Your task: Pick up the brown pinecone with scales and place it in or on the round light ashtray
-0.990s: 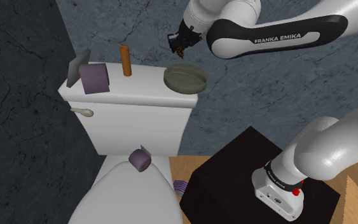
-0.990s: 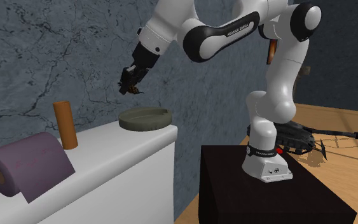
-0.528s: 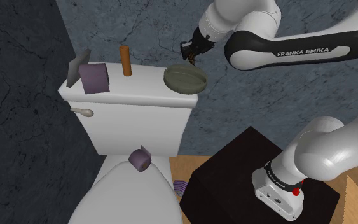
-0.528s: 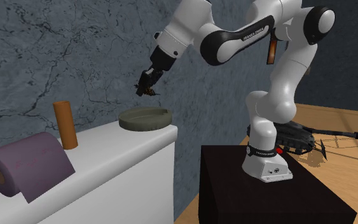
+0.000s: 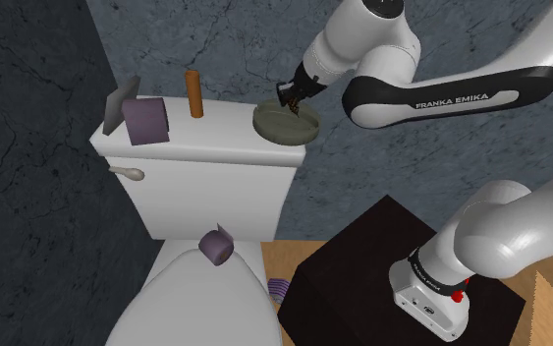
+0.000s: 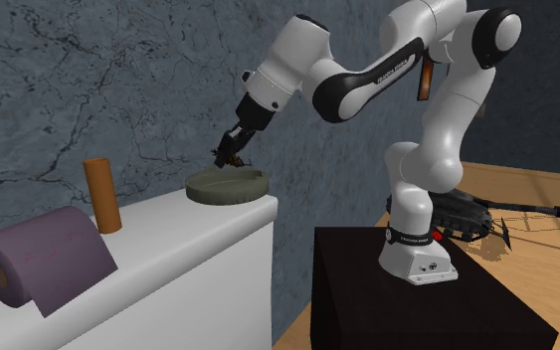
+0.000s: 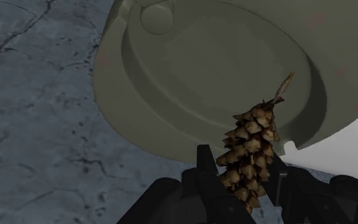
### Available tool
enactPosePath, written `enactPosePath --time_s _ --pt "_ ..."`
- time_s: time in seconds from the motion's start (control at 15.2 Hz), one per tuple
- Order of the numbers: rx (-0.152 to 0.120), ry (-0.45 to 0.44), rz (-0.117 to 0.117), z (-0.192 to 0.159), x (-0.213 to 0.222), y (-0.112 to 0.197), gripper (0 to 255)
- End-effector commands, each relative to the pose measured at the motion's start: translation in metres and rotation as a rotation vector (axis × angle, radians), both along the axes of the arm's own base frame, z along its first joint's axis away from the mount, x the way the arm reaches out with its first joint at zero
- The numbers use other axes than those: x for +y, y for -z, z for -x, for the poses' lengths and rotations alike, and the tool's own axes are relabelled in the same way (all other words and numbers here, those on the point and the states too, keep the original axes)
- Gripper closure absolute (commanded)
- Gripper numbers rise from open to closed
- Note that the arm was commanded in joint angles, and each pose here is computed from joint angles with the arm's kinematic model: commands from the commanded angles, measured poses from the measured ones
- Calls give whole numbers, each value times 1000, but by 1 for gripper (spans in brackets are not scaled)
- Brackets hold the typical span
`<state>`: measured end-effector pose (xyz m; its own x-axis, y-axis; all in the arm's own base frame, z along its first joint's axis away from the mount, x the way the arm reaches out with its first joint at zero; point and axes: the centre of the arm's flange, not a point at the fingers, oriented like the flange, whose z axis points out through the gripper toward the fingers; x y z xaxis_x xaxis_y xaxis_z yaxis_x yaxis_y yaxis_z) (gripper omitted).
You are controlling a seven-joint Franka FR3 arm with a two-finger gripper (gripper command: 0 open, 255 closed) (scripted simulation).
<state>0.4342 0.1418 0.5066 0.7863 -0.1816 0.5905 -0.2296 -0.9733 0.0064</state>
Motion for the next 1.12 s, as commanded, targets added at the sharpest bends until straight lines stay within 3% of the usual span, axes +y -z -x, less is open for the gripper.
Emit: enactPosePath --time_s 0.0,0.13,0.66,0.73,1.06 --pt "0 0 0 0 1 11 255" --pt "0 0 0 0 1 23 255" --pt "0 0 0 0 1 23 255" --pt "0 0 0 0 1 23 0" --pt "0 0 0 0 1 23 0"
